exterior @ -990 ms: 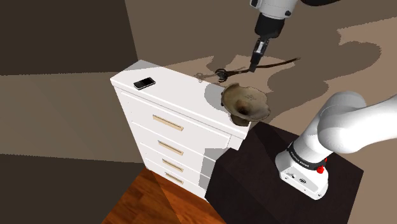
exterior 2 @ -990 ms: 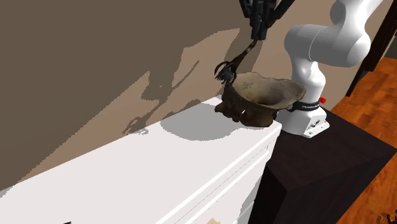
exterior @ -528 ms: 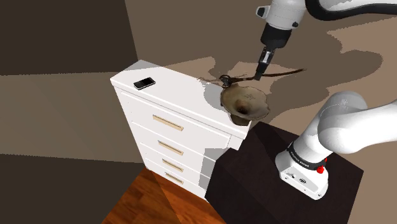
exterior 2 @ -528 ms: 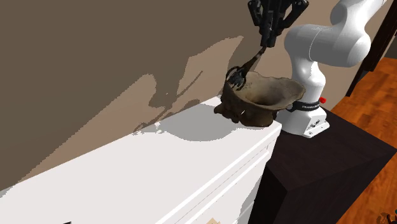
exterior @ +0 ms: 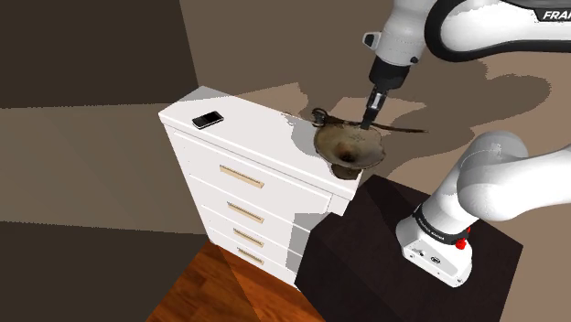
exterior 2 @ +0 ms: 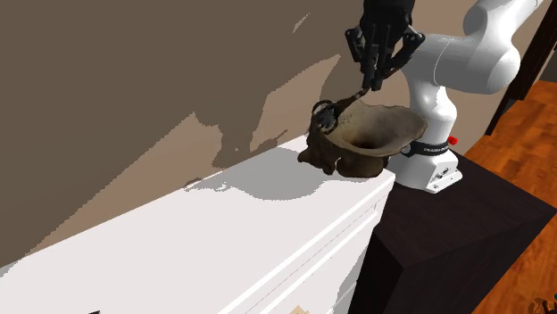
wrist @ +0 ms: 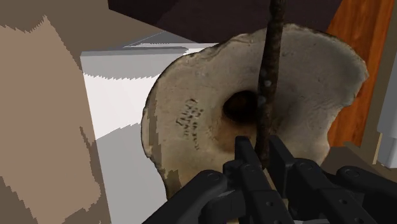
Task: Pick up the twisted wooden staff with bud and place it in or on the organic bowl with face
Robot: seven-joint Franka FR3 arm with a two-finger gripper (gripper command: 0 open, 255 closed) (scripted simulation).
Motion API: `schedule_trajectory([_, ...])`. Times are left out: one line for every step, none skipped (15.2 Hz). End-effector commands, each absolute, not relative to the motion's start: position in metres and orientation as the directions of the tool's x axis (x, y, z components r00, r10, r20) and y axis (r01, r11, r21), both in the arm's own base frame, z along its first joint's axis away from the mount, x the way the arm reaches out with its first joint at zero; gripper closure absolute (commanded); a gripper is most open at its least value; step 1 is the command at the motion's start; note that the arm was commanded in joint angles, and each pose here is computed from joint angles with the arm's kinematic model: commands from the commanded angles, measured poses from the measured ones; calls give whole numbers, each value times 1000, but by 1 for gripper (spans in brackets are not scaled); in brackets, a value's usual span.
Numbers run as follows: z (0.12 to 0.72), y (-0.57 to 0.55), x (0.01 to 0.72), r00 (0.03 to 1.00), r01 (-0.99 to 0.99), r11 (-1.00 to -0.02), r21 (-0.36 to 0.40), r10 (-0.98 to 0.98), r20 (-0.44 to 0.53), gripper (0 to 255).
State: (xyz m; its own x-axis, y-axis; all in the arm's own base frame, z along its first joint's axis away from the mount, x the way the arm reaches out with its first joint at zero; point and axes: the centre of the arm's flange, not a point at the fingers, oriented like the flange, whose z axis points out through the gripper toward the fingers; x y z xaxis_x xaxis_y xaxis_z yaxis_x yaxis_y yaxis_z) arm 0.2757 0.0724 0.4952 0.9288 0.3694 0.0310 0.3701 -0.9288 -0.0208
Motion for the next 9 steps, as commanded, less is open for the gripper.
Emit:
schedule_trajectory([485, 72, 277, 929, 370, -929, -21, 369, 31, 255])
schedule_trajectory([477, 72, 277, 929, 370, -929, -21, 369, 31, 255])
schedule_trajectory([477, 72, 277, 929, 370, -929, -21, 369, 31, 255])
schedule_trajectory([477, 72, 277, 929, 370, -929, -21, 369, 31, 255])
schedule_trajectory([477, 72, 277, 929, 370, -929, -21, 369, 31, 255])
schedule_trajectory([477, 72, 277, 929, 370, -929, -21, 369, 31, 255])
schedule_trajectory([477, 72, 277, 929, 370, -929, -21, 369, 31, 255])
schedule_trajectory([477, 72, 277, 929, 370, -929, -21, 369, 31, 255])
schedule_trajectory([477, 72, 277, 929, 370, -929, -21, 369, 31, 255])
